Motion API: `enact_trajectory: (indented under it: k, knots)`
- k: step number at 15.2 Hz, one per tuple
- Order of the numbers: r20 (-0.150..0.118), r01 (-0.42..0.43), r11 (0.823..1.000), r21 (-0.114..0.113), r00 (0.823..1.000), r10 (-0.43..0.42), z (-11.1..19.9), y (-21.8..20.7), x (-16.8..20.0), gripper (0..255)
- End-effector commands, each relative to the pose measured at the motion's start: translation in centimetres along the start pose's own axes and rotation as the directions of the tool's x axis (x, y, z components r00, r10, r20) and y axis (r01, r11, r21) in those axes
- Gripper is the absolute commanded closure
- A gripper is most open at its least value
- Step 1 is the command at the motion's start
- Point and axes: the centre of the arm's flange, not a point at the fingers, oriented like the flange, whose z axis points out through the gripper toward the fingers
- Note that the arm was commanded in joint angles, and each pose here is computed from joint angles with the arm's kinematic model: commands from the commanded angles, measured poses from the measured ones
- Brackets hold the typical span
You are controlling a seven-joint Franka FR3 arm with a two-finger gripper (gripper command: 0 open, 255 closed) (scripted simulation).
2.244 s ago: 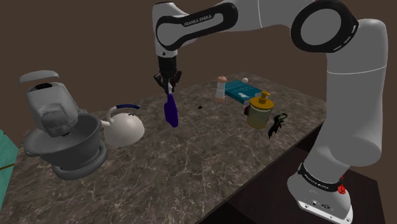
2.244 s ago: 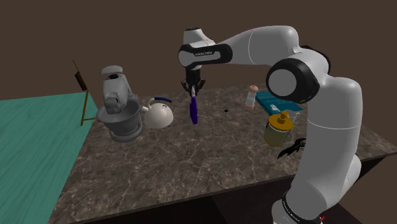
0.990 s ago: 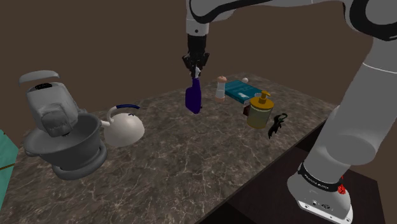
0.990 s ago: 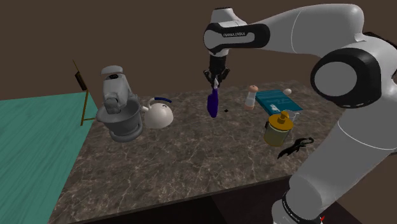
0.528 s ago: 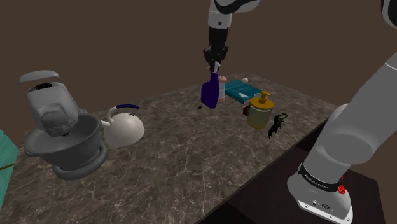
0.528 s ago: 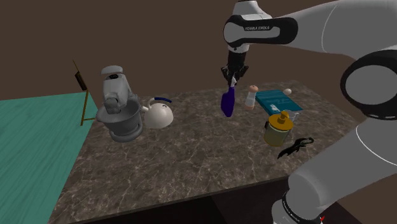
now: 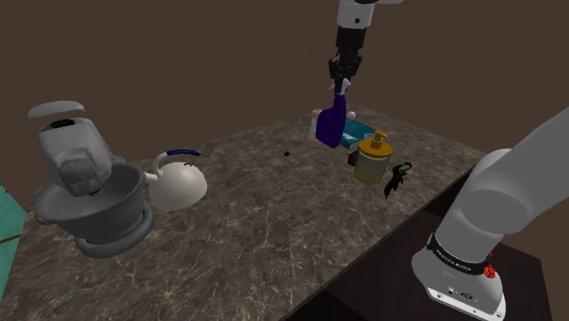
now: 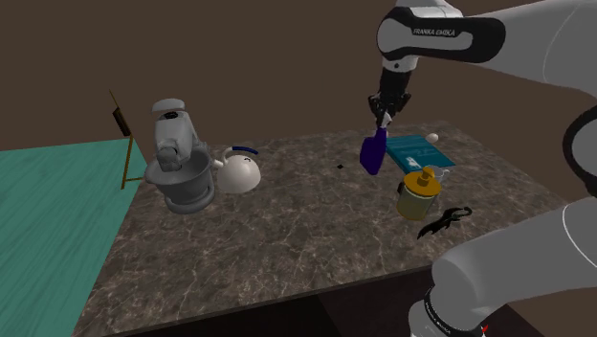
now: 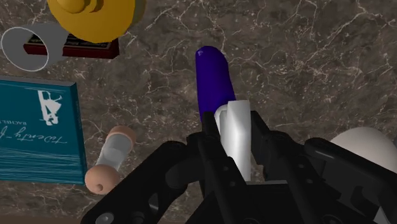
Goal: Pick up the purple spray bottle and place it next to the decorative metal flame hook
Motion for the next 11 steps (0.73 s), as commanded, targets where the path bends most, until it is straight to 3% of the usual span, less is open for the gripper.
enact_trajectory:
  k: [1, 11]
  knots:
    - [0.0, 0.001, 1.0, 0.001, 1.0, -0.001, -0.6, 2.0, -1.8, 255]
    - [0.0, 0.001, 1.0, 0.001, 1.0, -0.001, -4.4, 12.3, -9.2, 255]
